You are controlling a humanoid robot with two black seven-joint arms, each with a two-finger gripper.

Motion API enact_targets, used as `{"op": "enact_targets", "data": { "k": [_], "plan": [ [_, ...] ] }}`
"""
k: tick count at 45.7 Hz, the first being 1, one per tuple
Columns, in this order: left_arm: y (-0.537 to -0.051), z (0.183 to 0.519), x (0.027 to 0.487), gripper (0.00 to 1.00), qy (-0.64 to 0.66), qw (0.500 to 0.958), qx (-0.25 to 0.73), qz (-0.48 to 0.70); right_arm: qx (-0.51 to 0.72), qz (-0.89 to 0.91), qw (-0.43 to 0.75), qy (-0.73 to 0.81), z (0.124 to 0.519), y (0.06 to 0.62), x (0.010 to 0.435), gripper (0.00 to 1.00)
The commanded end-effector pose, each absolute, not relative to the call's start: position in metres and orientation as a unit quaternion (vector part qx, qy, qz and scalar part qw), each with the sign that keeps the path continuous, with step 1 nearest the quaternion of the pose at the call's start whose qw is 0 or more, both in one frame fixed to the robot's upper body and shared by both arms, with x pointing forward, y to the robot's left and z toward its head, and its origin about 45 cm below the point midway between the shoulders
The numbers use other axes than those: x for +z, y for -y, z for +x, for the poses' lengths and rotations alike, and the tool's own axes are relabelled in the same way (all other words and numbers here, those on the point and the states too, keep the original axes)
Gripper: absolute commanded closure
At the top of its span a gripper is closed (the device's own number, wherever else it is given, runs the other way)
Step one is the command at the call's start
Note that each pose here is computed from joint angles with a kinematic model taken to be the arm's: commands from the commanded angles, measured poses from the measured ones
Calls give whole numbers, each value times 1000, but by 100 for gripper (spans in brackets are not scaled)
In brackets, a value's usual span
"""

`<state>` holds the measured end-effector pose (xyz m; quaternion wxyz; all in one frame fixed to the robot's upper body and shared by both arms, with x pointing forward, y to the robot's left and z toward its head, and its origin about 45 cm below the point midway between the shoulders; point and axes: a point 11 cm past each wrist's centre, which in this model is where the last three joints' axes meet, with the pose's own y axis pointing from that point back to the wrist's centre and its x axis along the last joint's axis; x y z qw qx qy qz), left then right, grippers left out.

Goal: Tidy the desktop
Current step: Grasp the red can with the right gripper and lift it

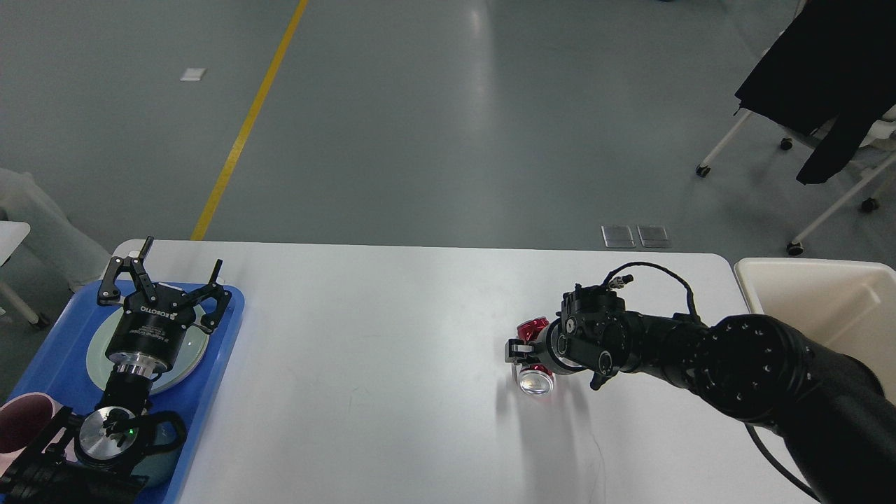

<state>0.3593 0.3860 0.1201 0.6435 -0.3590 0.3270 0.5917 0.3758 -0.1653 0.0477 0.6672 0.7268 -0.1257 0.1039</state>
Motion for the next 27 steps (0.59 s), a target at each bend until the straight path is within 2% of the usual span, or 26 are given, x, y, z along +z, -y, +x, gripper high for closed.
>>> {"op": "enact_targets", "data": {
  "k": [1, 4, 19, 27],
  "plan": [
    [-386, 359, 119, 4, -328, 643, 592, -358, 101, 729, 666, 119, 372, 164, 47, 92],
    [-386, 359, 120, 4, -327, 644, 591, -359, 102, 729, 666, 121, 374, 165, 48, 100],
    [-386, 359, 120, 4, -327, 644, 591, -359, 93, 738, 660, 105, 367, 158, 54, 100],
    [-386, 359, 120, 4, -327, 643, 592, -359, 91, 741, 655, 111, 375, 162, 71, 100]
  ]
}}
